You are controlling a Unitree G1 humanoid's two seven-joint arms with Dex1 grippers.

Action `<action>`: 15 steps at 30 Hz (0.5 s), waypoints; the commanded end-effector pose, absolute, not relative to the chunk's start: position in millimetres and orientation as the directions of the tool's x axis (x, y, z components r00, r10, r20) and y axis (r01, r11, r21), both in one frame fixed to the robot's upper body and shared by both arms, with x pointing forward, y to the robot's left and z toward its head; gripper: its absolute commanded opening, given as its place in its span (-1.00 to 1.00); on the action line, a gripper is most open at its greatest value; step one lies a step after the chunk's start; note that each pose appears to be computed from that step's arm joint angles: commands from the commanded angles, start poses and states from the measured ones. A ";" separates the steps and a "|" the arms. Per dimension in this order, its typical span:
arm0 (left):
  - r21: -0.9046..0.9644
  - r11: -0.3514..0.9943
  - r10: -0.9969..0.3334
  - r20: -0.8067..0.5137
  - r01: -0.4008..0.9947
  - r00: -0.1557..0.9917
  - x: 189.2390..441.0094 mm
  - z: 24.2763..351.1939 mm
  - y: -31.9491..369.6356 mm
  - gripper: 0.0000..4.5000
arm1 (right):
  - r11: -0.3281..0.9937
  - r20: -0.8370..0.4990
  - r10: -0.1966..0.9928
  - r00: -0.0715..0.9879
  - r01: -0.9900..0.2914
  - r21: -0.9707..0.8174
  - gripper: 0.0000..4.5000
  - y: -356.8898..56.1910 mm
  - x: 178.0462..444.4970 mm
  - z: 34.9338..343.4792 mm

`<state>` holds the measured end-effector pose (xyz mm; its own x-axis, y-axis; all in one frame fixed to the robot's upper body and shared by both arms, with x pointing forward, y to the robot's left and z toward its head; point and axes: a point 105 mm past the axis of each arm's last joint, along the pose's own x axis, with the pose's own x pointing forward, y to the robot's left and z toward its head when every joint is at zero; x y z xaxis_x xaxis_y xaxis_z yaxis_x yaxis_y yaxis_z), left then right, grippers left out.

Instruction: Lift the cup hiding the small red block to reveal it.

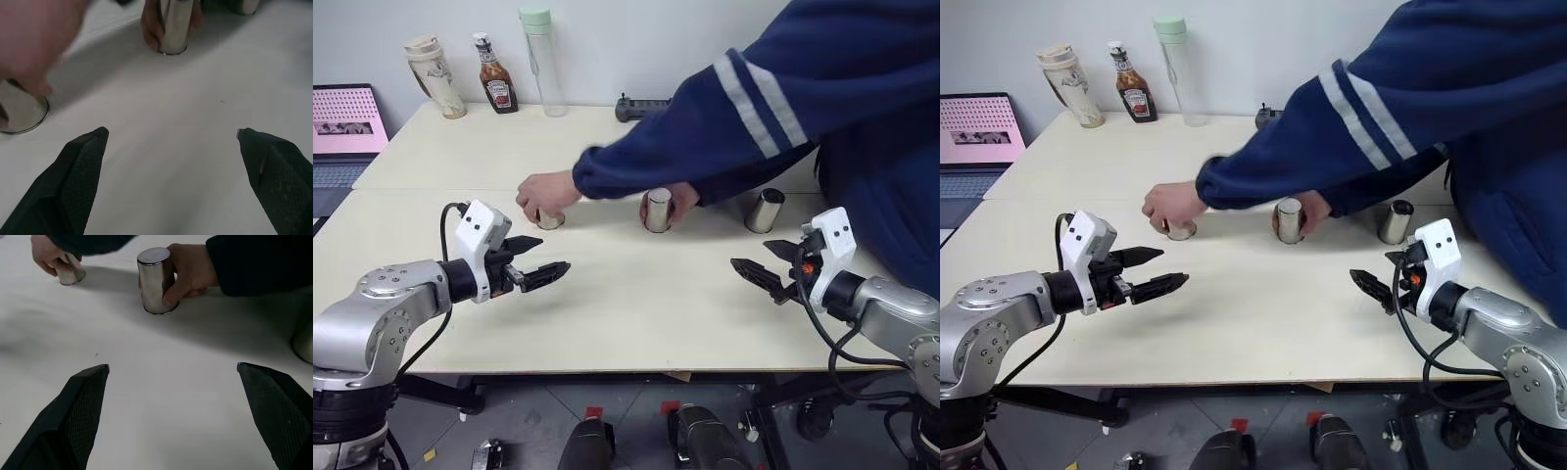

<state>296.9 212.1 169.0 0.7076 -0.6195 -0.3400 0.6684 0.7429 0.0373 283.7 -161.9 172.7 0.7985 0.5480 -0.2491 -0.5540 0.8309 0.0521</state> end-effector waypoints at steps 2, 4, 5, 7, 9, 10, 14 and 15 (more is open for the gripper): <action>0.093 0.724 -0.627 -0.323 0.683 0.709 296.7 181.1 211.1 1.00 | 0.809 -0.209 0.579 0.788 -0.587 0.026 0.98 -152.3 281.1 183.5; 0.093 0.724 -0.627 -0.323 0.683 0.709 296.8 181.1 211.3 1.00 | 0.810 -0.207 0.578 0.789 -0.587 0.025 0.98 -152.8 281.6 184.4; 0.093 0.724 -0.627 -0.323 0.683 0.708 296.6 180.8 211.1 1.00 | 0.810 -0.207 0.577 0.790 -0.586 0.024 0.98 -153.4 282.0 184.8; 0.093 0.725 -0.626 -0.325 0.683 0.709 296.4 180.1 211.0 1.00 | 0.811 -0.207 0.575 0.791 -0.584 0.021 0.98 -155.2 282.6 185.2; 0.097 0.731 -0.619 -0.322 0.676 0.716 297.5 180.5 212.6 1.00 | 0.812 -0.209 0.574 0.792 -0.584 0.021 0.98 -156.7 282.8 185.1; 0.099 0.735 -0.615 -0.320 0.671 0.721 298.1 181.1 213.8 1.00 | 0.812 -0.210 0.574 0.791 -0.583 0.021 0.98 -157.3 282.7 184.9; 0.113 0.749 -0.595 -0.319 0.653 0.738 299.0 182.1 220.0 1.00 | 0.805 -0.222 0.581 0.783 -0.592 0.020 0.98 -158.1 281.6 181.6; 0.117 0.756 -0.585 -0.317 0.643 0.746 299.7 182.6 223.0 1.00 | 0.802 -0.224 0.585 0.779 -0.597 0.019 0.98 -157.9 281.3 181.4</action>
